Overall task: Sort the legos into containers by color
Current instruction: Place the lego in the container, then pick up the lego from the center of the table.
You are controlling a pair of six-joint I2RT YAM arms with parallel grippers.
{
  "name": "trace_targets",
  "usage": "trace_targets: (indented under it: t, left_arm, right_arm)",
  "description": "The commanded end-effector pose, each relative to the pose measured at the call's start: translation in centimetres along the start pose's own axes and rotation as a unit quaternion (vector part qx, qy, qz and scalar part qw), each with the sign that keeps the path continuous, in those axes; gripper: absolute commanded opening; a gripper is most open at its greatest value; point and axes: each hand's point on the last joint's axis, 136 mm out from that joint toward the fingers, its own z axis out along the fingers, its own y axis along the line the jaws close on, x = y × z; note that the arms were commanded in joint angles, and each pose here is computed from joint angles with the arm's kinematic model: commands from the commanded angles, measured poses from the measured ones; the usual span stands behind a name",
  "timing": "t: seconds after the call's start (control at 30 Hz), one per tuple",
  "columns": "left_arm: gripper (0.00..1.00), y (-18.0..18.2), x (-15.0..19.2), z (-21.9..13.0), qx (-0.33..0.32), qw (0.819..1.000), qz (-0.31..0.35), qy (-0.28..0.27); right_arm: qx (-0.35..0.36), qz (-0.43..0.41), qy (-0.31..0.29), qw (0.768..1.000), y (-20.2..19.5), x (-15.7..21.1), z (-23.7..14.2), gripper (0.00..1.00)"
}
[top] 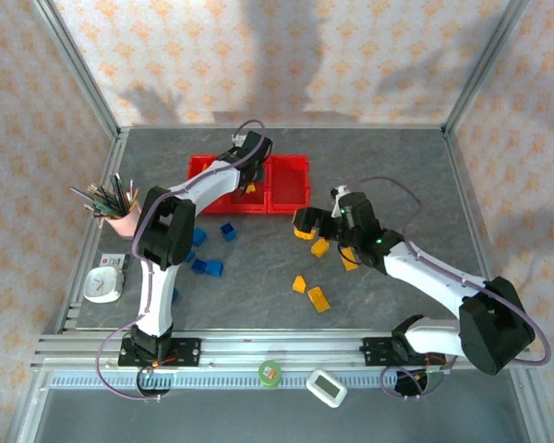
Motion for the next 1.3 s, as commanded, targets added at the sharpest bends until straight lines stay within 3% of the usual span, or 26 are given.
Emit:
trace_targets:
  t: [0.0,0.17,0.37,0.67,0.93,1.27]
  left_arm:
    - [0.51,-0.1,-1.4,-1.8,0.006,1.000,0.011,-0.002]
    - [0.54,-0.3,-1.8,-4.3,0.025,1.000,0.005,0.003]
    - [0.59,-1.9,-1.4,-10.0,0.074,0.997,0.003,-0.022]
    - [0.65,-5.7,4.8,-15.9,0.168,0.986,0.003,-0.015]
    - [0.74,-9.3,11.2,-17.5,0.217,0.976,-0.011,0.027]
    - [0.85,-13.0,15.8,-14.2,0.187,0.980,0.011,0.068]
  right_arm:
    - [0.006,-0.017,-0.029,0.999,0.6,-1.8,-0.8,1.00]
    - [0.002,-0.015,-0.036,0.999,0.5,-2.3,-1.4,1.00]
    - [0.027,0.006,-0.033,0.999,-1.5,-2.6,-1.7,1.00]
    - [0.042,0.031,-0.034,0.998,-4.0,-2.1,-2.9,1.00]
    - [0.062,0.047,-0.033,0.996,-6.2,-1.9,-3.0,1.00]
    - [0.082,0.082,-0.024,0.993,-9.8,-1.1,-2.8,1.00]
